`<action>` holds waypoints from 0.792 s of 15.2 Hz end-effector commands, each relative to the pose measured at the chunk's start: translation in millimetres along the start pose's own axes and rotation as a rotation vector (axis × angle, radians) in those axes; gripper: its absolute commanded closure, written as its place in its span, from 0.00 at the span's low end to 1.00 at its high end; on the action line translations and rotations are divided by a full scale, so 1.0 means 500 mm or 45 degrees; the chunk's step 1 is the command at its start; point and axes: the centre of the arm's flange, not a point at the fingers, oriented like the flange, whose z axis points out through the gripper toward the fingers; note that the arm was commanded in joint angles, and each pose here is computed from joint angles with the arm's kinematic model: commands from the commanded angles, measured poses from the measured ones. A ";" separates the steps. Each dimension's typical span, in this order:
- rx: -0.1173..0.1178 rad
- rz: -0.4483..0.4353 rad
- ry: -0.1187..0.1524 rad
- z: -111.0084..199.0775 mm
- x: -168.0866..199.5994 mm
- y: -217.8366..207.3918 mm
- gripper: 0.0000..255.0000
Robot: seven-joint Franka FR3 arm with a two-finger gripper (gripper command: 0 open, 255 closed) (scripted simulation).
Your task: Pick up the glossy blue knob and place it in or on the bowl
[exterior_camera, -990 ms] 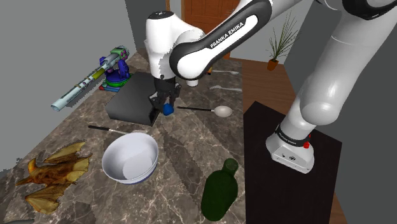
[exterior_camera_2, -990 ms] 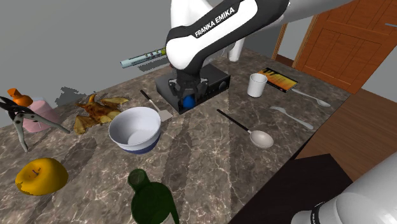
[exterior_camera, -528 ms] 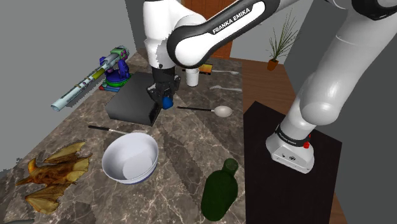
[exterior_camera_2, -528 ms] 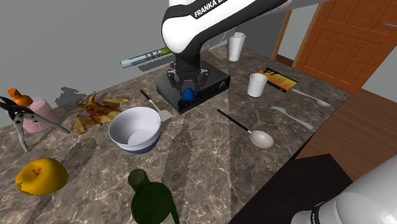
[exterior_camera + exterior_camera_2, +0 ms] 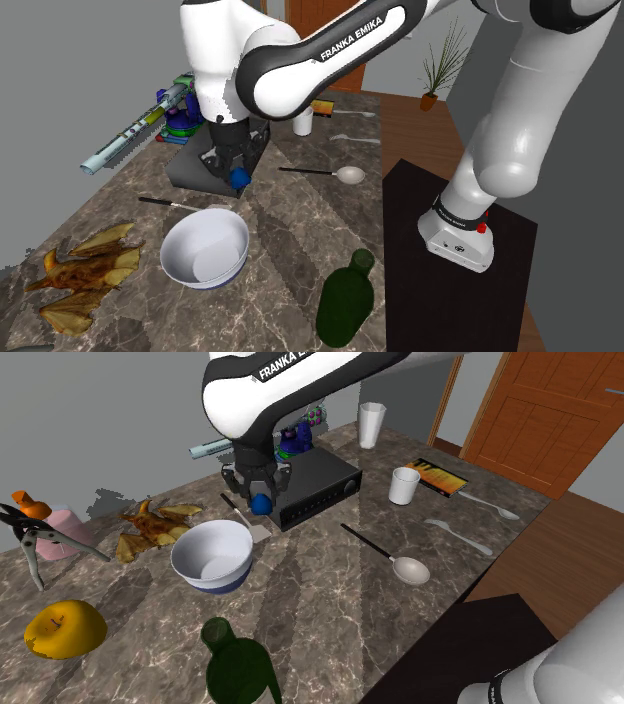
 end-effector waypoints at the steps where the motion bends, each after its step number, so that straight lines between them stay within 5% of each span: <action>1: 0.000 0.003 0.001 -0.003 -0.011 -0.048 1.00; 9: 0.000 0.003 0.001 -0.008 -0.058 -0.255 1.00; 12: 0.000 0.003 0.001 0.024 -0.059 -0.254 1.00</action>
